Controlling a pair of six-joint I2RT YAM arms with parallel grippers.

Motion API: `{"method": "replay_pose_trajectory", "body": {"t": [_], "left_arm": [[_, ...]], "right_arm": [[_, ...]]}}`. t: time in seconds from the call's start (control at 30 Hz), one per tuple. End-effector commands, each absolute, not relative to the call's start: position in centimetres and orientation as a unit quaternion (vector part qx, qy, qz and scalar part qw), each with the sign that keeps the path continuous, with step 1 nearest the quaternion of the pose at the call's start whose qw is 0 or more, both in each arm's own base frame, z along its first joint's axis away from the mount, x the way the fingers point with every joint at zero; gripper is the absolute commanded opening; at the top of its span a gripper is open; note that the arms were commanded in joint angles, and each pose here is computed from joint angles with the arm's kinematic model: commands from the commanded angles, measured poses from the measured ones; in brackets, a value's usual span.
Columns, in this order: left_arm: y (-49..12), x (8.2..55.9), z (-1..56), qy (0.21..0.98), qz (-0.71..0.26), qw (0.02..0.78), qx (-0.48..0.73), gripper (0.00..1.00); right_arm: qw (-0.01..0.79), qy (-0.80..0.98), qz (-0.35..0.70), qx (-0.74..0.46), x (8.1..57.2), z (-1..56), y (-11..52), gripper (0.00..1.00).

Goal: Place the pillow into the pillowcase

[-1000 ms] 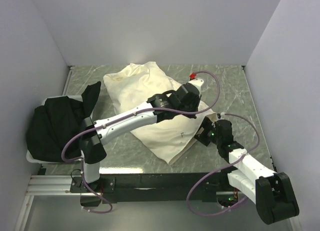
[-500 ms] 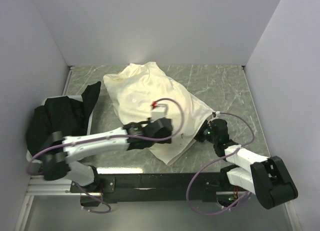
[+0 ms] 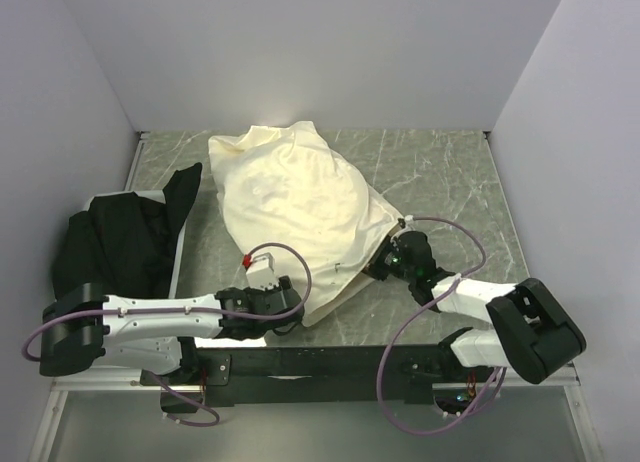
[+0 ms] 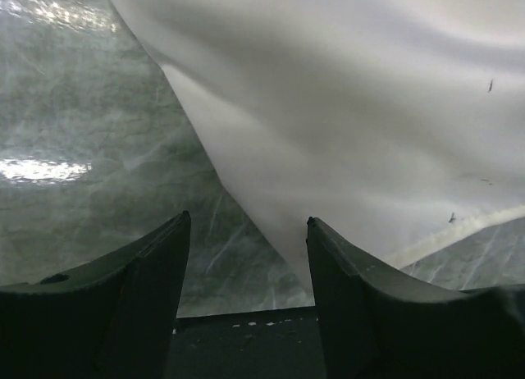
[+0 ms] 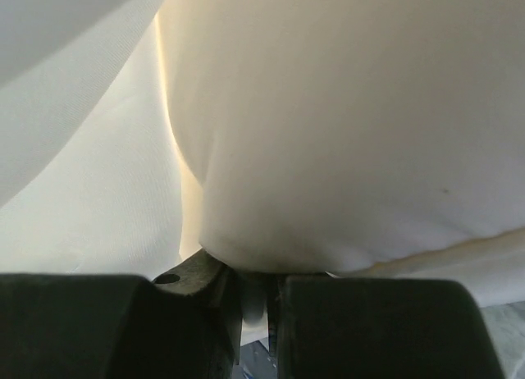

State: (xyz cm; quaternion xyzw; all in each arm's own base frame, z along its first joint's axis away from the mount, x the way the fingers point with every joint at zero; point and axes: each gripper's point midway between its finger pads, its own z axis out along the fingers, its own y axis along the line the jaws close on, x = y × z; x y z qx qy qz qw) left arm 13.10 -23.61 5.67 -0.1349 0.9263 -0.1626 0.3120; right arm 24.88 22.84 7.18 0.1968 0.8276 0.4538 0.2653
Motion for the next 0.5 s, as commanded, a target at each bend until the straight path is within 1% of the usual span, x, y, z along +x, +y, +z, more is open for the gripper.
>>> {"method": "replay_pose_trajectory", "body": {"t": [0.0, 0.07, 0.13, 0.17, 0.23, 0.27, 0.3, 0.37, 0.4, 0.43, 0.47], "left_arm": [[-26.4, 13.3, 5.8, 0.906, -0.231, 0.304, -0.181, 0.66], [-27.3, 13.0, 5.5, 0.899, -0.257, 0.307, -0.178, 0.71], [-28.4, 12.9, 5.3, 0.889, -0.295, 0.303, -0.177, 0.72], [-28.6, 12.8, 5.1, 0.887, -0.301, 0.301, -0.178, 0.71], [-28.1, 12.6, 3.5, 0.894, -0.283, 0.295, -0.180, 0.66], [-28.0, 12.6, 3.2, 0.895, -0.280, 0.294, -0.184, 0.61], [-27.9, 12.6, 2.9, 0.895, -0.277, 0.293, -0.188, 0.48], [-27.5, 12.7, 2.6, 0.893, -0.278, 0.293, -0.198, 0.29], [-27.1, 12.6, 2.5, 0.892, -0.277, 0.295, -0.198, 0.09], [-27.2, 12.7, 3.7, 0.885, -0.295, 0.297, -0.202, 0.01], [-26.7, 12.8, 4.0, 0.884, -0.293, 0.304, -0.202, 0.01]], "right_arm": [[0.289, 0.803, 0.490, 0.176, 26.0, 10.0, 24.6, 0.04], [0.285, 0.803, 0.495, 0.172, 25.6, 9.9, 25.0, 0.04], [0.285, 0.804, 0.493, 0.169, 25.2, 9.8, 25.2, 0.03], [0.285, 0.805, 0.493, 0.168, 25.1, 9.7, 25.4, 0.03], [0.281, 0.806, 0.495, 0.163, 24.6, 9.6, 26.0, 0.02], [0.280, 0.806, 0.496, 0.161, 24.4, 9.6, 26.3, 0.02], [0.278, 0.806, 0.499, 0.155, 24.2, 9.8, 26.9, 0.02], [0.275, 0.806, 0.502, 0.150, 24.1, 9.7, 27.5, 0.02], [0.274, 0.807, 0.501, 0.150, 24.3, 9.6, 27.8, 0.02], [0.273, 0.810, 0.498, 0.148, 24.3, 9.4, 28.0, 0.02], [0.278, 0.810, 0.496, 0.144, 24.7, 9.6, 28.3, 0.02]]}}
